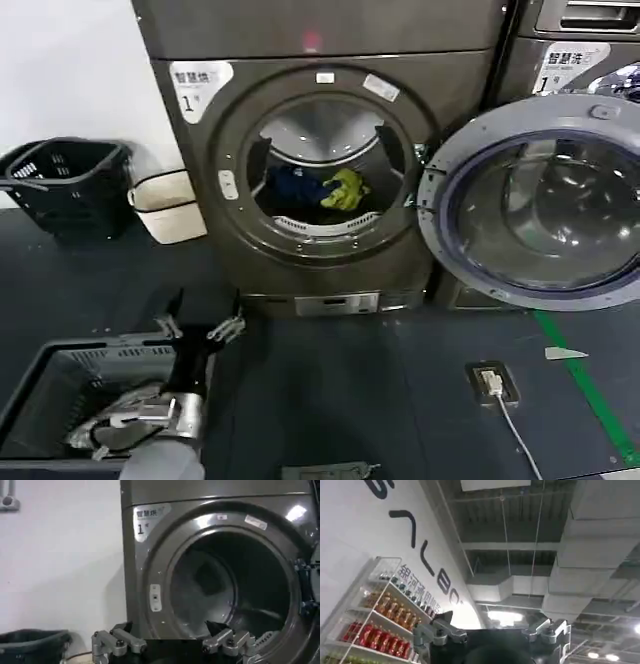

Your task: Grasp the clothes from the dryer.

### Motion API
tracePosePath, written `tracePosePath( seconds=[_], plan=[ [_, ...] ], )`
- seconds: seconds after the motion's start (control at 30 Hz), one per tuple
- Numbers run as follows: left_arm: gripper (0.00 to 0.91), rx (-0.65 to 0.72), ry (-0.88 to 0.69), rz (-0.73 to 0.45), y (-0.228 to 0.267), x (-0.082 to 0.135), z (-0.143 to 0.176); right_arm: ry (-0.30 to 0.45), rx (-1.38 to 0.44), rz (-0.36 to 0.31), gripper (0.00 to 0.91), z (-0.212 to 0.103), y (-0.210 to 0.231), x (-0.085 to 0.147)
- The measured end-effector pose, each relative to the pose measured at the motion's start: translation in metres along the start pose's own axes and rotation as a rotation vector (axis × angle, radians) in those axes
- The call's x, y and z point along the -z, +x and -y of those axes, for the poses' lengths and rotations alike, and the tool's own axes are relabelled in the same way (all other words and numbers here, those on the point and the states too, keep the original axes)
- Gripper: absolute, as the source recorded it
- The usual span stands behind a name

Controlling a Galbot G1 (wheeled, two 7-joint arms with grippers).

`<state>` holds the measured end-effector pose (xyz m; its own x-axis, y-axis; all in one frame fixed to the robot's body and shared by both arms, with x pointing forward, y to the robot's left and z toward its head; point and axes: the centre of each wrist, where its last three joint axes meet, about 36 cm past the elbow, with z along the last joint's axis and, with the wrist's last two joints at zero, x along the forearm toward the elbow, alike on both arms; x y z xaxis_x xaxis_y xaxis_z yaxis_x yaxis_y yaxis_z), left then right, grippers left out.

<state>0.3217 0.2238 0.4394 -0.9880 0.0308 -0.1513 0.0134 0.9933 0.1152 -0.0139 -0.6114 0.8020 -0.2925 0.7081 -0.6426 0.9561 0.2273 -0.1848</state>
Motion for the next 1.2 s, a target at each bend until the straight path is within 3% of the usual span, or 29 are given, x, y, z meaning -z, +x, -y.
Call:
tracePosePath(
  seconds=[1.2],
  plan=[
    [0.907,0.003,-0.008,0.0,-0.0044,0.0012,-0.004,-0.021,0.014,0.012,0.907,-0.0016,0.0028,-0.0066]
  ],
)
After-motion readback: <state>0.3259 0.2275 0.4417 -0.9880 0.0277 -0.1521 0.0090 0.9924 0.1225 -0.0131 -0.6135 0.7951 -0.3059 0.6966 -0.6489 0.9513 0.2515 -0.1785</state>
